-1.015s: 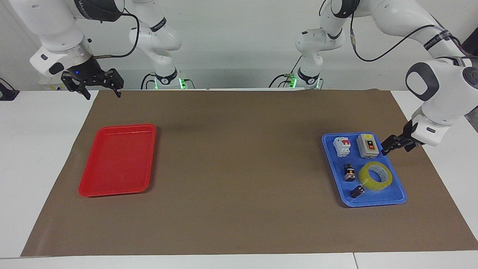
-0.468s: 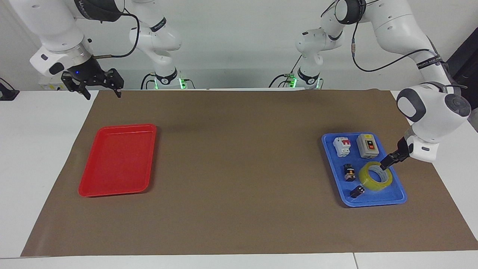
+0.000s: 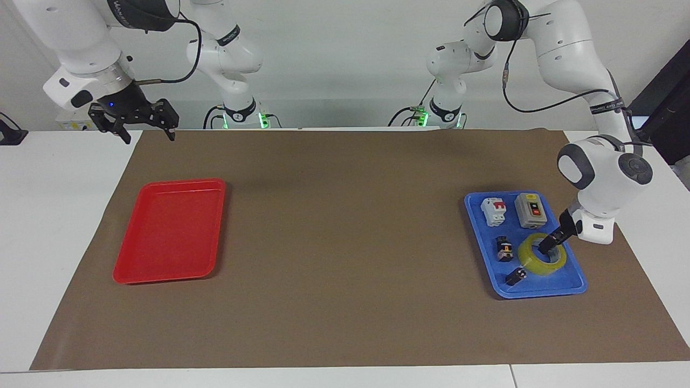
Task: Place and move tape with both arms
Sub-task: 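Reach the left gripper into the blue tray and grasp the yellow tape, then lift the yellow tape with the left gripper and set it mid-table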
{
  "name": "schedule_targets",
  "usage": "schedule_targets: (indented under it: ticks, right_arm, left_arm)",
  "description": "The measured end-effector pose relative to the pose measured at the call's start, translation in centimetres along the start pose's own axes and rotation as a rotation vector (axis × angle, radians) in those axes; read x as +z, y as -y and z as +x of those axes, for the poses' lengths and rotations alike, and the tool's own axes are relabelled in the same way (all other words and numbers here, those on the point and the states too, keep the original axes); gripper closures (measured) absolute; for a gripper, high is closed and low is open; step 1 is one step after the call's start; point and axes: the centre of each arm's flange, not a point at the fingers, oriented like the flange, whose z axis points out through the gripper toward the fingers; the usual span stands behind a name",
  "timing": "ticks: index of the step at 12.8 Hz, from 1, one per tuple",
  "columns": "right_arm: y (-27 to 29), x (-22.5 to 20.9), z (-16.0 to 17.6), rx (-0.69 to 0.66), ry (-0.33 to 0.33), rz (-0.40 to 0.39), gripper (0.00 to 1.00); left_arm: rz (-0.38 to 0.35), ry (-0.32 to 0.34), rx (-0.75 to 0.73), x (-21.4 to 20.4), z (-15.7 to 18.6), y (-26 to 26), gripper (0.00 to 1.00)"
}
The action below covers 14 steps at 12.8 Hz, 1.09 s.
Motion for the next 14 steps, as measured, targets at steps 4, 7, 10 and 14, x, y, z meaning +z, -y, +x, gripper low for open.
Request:
schedule_targets:
  ticks: [4, 7, 10, 14]
  right_arm:
    - [0.0, 0.0, 0.0, 0.0, 0.0, 0.0, 0.0]
    - [0.0, 0.0, 0.0, -0.001, 0.0, 0.0, 0.0]
    - [0.1, 0.0, 0.0, -0.001, 0.0, 0.0, 0.0]
    - [0.1, 0.0, 0.0, -0.001, 0.0, 0.0, 0.0]
  left_arm:
    - [0.001, 0.005, -0.008, 0.3, -0.2, 0.0, 0.55]
    - [0.0, -0.001, 0.006, -0.1, -0.2, 0.1, 0.78]
    - [-0.004, -0.016, 0.08, -4.3, -0.5, 0.7, 0.78]
    - [-0.007, 0.012, 0.174, -12.9, -4.3, -1.9, 0.78]
